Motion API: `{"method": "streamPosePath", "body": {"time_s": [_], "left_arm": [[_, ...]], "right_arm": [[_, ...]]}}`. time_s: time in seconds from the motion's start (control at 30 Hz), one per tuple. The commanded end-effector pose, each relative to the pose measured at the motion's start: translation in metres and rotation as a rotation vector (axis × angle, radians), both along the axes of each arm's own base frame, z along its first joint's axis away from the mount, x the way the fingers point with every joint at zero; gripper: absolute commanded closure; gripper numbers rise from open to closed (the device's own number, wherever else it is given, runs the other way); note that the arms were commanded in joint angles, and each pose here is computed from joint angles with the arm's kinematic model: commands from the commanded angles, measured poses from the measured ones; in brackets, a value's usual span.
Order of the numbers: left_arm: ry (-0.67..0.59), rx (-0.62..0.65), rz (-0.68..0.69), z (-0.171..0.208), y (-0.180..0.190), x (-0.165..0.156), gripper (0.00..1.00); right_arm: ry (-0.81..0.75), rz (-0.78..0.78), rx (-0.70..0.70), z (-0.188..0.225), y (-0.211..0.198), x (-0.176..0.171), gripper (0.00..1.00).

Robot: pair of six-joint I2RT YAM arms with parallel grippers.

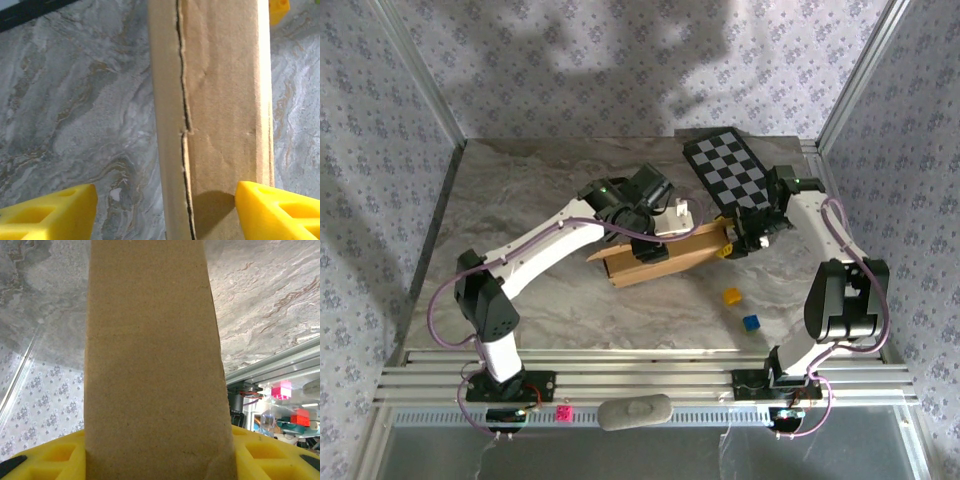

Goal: Fold the paper box

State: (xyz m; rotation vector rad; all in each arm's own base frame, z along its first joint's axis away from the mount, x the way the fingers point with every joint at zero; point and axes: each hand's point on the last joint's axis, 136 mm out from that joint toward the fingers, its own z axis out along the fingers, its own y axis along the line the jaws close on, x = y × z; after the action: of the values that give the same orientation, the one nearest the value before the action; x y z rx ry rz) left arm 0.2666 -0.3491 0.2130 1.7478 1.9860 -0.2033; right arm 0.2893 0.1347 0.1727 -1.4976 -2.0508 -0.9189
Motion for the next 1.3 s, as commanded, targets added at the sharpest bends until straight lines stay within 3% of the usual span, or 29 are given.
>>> {"method": "streamPosePath", "body": {"time_s": [0.0,0.07,0.1,0.17,0.27,0.33,0.47,0.53,0.67,0.8,0.97,1.07,1.17,1.27], "left_arm": [[-0.009,-0.066,0.000,0.022,-0.004,-0.006,0.17],[-0.004,-0.113,0.123,0.036,-0.003,0.008,0.04],[0.018,-0.152,0.210,0.044,0.000,0.016,0.05],[0.102,-0.265,0.430,0.063,0.013,0.039,0.12],[0.258,-0.400,0.701,0.082,0.043,0.060,0.35],[0.261,-0.390,0.753,0.084,0.066,0.058,0.40],[0.101,-0.227,0.743,0.070,0.119,0.039,0.41],[0.112,-0.178,0.778,0.056,0.143,0.030,0.40],[0.197,-0.197,0.784,0.041,0.166,0.017,0.42],[0.177,-0.167,0.669,0.029,0.168,0.007,0.42],[0.130,-0.203,0.545,0.016,0.152,0.019,0.37],[0.142,-0.208,0.487,0.014,0.144,0.026,0.41],[0.145,-0.189,0.478,0.011,0.143,0.036,0.55],[0.174,-0.203,0.447,0.011,0.133,0.041,0.57]], "right_arm": [[0.025,-0.014,0.029,0.003,0.004,0.000,0.54],[0.026,-0.016,0.030,-0.001,0.004,0.004,0.54],[0.024,-0.017,0.030,-0.002,0.004,0.007,0.54],[0.018,-0.020,0.028,-0.004,0.004,0.013,0.54],[0.015,-0.035,0.028,-0.009,0.003,0.023,0.54],[0.011,-0.045,0.030,-0.012,0.003,0.030,0.54],[0.009,-0.040,0.038,-0.016,0.003,0.042,0.54],[0.007,-0.033,0.042,-0.016,0.002,0.045,0.55],[0.010,-0.031,0.039,-0.017,-0.004,0.049,0.55],[0.018,-0.029,0.040,-0.021,-0.005,0.052,0.55],[0.021,-0.013,0.037,-0.022,-0.004,0.055,0.55],[0.020,-0.013,0.034,-0.022,-0.005,0.057,0.55],[0.020,-0.011,0.033,-0.023,-0.004,0.058,0.56],[0.023,-0.010,0.032,-0.024,-0.004,0.057,0.56]]}}
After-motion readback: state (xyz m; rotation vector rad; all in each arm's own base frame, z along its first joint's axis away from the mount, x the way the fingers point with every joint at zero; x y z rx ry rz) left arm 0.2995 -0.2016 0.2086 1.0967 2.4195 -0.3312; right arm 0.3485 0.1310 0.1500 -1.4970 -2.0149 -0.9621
